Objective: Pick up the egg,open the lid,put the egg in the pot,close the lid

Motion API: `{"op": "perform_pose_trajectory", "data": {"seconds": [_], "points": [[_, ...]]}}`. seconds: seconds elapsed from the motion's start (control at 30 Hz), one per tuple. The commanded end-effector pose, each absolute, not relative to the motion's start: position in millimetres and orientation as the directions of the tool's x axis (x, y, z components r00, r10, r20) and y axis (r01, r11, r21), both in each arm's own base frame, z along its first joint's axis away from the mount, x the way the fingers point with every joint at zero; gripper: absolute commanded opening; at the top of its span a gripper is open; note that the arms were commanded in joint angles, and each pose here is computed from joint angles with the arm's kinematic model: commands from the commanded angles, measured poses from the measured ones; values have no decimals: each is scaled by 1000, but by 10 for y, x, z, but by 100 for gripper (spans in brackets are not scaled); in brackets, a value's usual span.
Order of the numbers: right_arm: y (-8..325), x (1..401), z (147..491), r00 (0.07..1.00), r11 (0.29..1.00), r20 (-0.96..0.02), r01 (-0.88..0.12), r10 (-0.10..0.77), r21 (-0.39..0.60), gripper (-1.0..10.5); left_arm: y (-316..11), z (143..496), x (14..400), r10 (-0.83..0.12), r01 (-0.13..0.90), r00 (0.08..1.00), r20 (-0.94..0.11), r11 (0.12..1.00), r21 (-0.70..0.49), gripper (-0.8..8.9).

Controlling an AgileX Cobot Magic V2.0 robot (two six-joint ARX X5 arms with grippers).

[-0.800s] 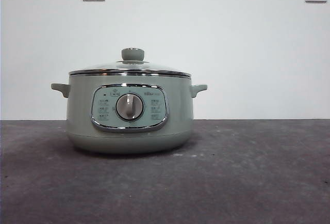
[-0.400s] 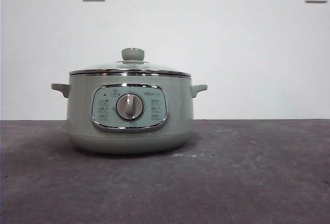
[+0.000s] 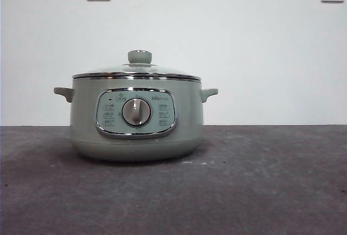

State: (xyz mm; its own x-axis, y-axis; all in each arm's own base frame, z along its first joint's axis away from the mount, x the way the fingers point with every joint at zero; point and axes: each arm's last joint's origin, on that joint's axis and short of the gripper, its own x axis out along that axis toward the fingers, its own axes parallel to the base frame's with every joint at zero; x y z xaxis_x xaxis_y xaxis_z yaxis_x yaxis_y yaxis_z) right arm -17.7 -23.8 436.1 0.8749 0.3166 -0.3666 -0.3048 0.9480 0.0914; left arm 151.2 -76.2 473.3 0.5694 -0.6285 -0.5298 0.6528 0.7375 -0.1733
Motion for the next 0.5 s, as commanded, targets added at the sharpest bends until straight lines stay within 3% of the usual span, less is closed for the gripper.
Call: {"op": "perform_pose_trajectory", "data": {"seconds": [0.03, 0.5], "points": [[-245, -184, 4323, 867, 951, -393, -296, 307, 90, 1, -765, 4722, 1512, -633, 654, 563, -531, 734, -181, -4], [-245, -184, 4323, 867, 951, -393, -296, 307, 90, 1, -794, 4724, 1583, -636, 658, 572, -517, 733, -174, -4]]}}
